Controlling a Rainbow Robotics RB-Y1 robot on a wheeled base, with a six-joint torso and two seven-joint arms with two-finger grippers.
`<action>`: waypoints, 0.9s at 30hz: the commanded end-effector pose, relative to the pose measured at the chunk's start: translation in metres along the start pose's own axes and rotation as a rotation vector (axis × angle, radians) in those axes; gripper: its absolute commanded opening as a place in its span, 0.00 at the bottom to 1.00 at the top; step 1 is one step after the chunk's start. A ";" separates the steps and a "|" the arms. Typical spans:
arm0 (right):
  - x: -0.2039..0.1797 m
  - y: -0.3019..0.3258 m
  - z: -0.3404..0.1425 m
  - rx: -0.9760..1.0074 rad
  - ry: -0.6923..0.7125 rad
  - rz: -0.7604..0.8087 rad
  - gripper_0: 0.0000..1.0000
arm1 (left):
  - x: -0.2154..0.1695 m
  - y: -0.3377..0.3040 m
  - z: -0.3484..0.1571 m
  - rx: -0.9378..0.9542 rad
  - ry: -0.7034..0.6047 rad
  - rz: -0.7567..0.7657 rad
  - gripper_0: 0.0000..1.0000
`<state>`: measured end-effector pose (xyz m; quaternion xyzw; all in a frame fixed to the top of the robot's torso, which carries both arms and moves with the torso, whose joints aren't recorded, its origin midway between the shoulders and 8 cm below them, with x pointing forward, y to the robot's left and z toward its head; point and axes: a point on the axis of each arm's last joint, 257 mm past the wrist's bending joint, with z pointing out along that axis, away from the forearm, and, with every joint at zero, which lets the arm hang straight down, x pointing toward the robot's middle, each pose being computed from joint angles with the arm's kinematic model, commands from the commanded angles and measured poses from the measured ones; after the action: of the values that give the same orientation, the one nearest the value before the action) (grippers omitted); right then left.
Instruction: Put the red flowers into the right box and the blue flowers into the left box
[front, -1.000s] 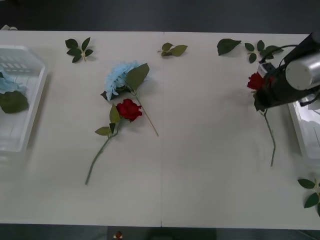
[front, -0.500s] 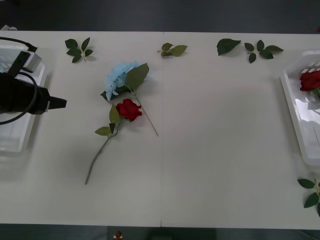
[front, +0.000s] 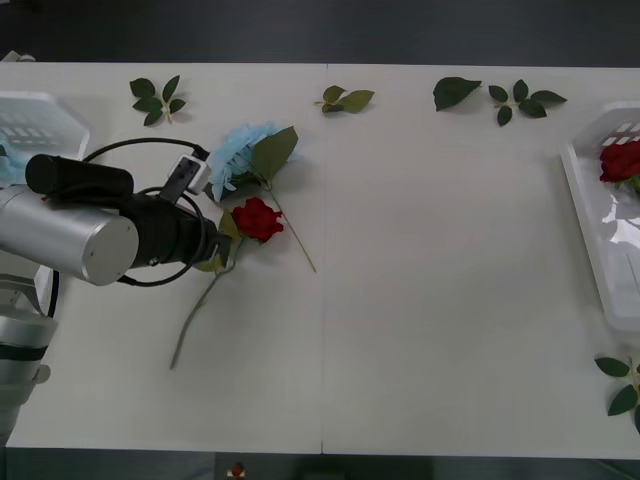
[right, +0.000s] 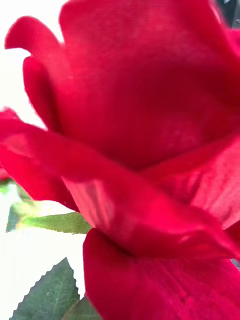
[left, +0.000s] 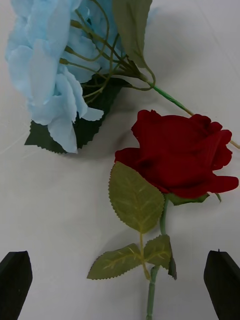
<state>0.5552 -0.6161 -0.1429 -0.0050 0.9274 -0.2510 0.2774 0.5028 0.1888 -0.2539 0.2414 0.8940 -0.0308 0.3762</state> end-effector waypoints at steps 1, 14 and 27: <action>-0.005 -0.004 0.014 0.042 -0.036 -0.029 0.00 | -0.011 0.005 0.006 -0.041 -0.018 -0.021 1.00; 0.000 -0.020 0.032 0.117 -0.051 -0.064 0.61 | -0.055 0.022 0.010 -0.072 -0.113 -0.136 1.00; -0.006 0.010 0.014 -0.047 -0.048 -0.017 0.86 | -0.034 0.006 0.024 -0.061 -0.055 -0.080 1.00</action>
<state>0.5642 -0.6103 -0.1922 -0.0204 0.9298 -0.2408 0.2776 0.5446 0.1820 -0.2472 0.1506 0.9015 -0.0420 0.4036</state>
